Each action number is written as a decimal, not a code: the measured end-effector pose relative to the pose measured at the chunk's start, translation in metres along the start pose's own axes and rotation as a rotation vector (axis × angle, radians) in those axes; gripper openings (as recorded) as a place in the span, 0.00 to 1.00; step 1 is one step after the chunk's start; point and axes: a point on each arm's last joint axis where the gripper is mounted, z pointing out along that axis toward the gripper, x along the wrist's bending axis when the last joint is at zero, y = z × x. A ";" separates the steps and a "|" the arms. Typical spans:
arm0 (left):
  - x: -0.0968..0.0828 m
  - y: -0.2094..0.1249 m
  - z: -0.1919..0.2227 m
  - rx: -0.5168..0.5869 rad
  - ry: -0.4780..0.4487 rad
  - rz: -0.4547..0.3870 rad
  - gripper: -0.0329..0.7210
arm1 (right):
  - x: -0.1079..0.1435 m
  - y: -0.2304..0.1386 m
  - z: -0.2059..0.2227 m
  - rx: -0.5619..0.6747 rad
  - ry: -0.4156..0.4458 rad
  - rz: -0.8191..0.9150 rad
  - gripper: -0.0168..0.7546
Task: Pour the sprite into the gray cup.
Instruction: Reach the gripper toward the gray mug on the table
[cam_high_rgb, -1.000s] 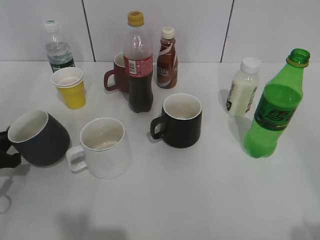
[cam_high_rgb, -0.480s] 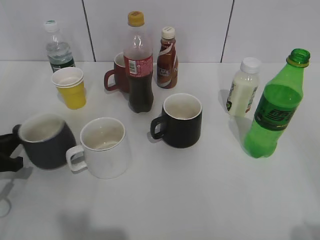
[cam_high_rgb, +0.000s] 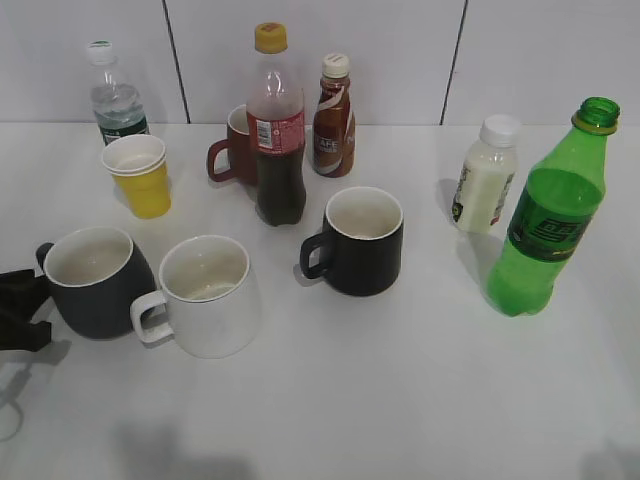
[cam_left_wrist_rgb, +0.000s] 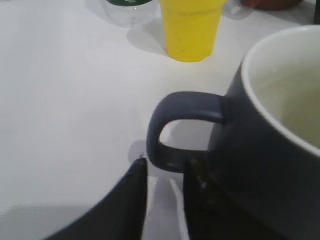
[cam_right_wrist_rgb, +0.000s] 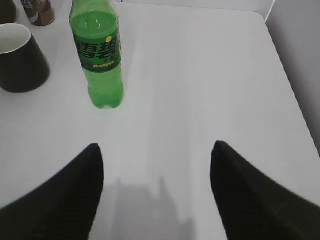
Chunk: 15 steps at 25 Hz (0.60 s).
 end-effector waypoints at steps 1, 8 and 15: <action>0.000 0.000 0.000 0.000 0.002 0.008 0.33 | 0.000 0.000 0.000 0.000 0.000 0.000 0.67; 0.016 0.003 0.001 -0.028 0.005 0.027 0.49 | 0.000 0.000 0.000 0.000 0.000 -0.001 0.67; 0.034 0.011 0.004 -0.090 -0.089 0.098 0.50 | 0.000 0.000 0.000 0.000 0.000 -0.001 0.67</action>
